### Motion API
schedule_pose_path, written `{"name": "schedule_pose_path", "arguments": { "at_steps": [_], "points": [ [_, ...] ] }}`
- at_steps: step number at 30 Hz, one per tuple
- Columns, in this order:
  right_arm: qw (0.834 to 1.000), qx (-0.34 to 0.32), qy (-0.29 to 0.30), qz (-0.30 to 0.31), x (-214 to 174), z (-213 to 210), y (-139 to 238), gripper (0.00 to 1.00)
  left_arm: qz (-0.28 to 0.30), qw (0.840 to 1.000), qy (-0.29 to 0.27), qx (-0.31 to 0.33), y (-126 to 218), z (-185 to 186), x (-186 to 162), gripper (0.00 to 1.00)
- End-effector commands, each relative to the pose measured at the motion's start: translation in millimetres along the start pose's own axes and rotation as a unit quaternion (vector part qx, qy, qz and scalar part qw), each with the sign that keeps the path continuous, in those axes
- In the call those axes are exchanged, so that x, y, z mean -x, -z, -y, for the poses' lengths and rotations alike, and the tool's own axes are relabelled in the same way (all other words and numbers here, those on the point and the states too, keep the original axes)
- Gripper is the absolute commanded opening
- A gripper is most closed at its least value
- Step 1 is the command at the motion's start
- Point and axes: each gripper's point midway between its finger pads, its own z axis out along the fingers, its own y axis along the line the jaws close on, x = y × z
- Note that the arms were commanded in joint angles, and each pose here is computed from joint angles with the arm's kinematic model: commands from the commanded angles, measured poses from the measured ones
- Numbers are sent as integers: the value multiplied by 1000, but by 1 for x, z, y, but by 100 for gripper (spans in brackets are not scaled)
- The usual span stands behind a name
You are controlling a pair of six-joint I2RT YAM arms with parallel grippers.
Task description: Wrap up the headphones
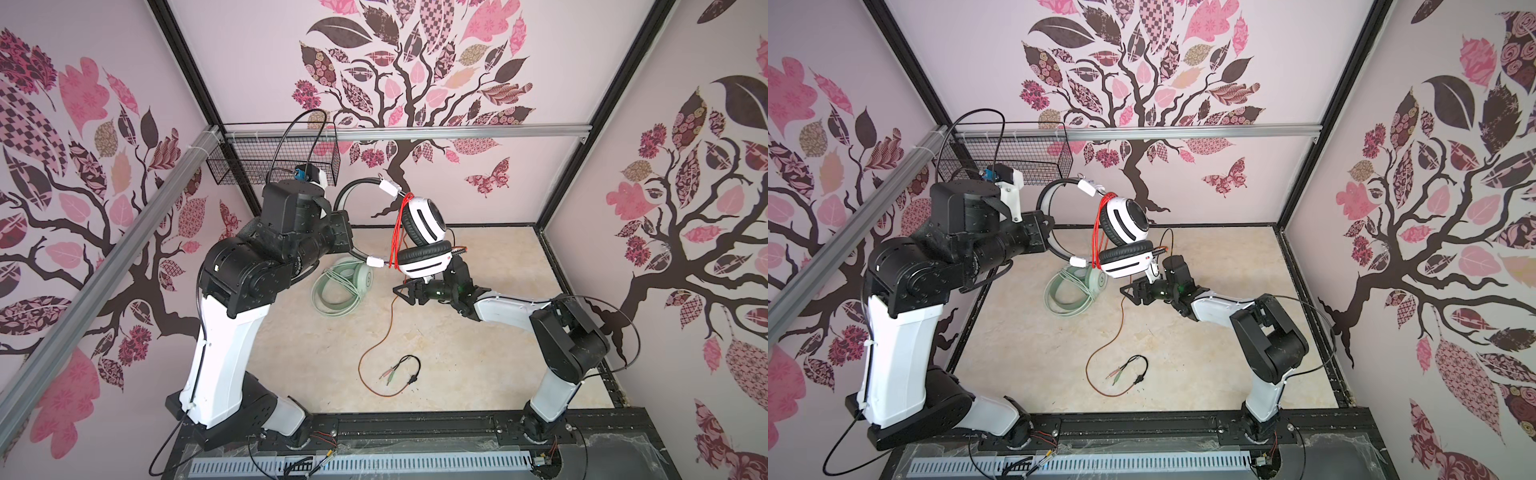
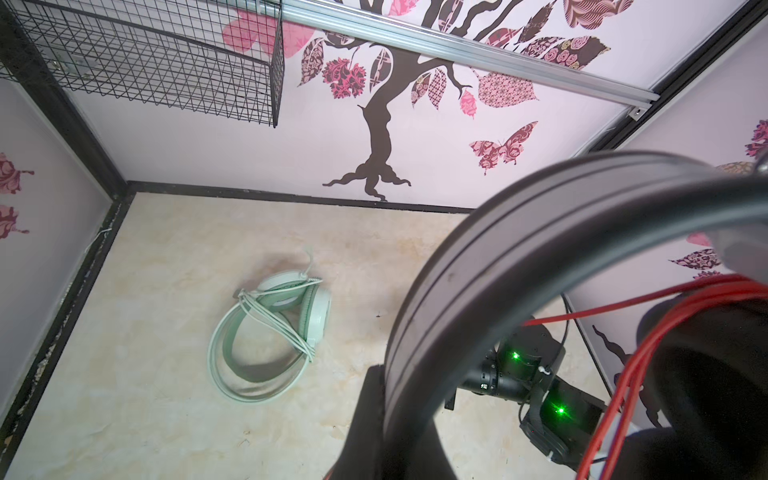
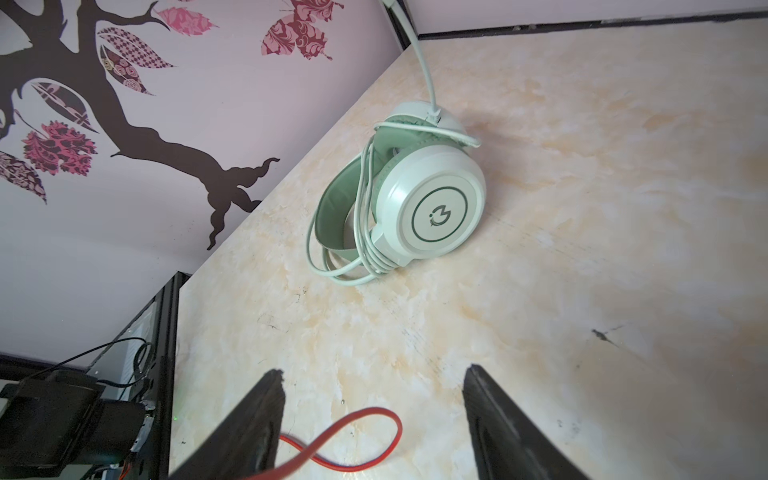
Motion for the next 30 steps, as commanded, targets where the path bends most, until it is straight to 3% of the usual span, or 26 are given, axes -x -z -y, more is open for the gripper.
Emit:
{"name": "schedule_pose_path", "arguments": {
  "at_steps": [1,5,7,11,13,22,30],
  "points": [
    [998,43,-33,20,-1,-5,-10,69,72,996,42,-42,20,12,38,0],
    [996,60,-58,45,4,-5,-18,59,76,995,44,-42,20,13,40,0],
    [994,65,-62,54,6,-6,-22,41,76,995,45,-43,19,13,41,0],
    [993,73,-74,58,0,-11,-26,20,80,995,51,-38,20,11,43,0],
    [993,72,-79,46,-14,-15,-28,1,85,994,56,-34,19,9,46,0],
    [994,23,-88,-55,-90,-43,-13,0,106,985,133,-16,-8,-30,75,0],
    [991,13,-54,-122,-113,-86,8,0,111,979,158,63,-49,-64,74,0]
  ]
}}
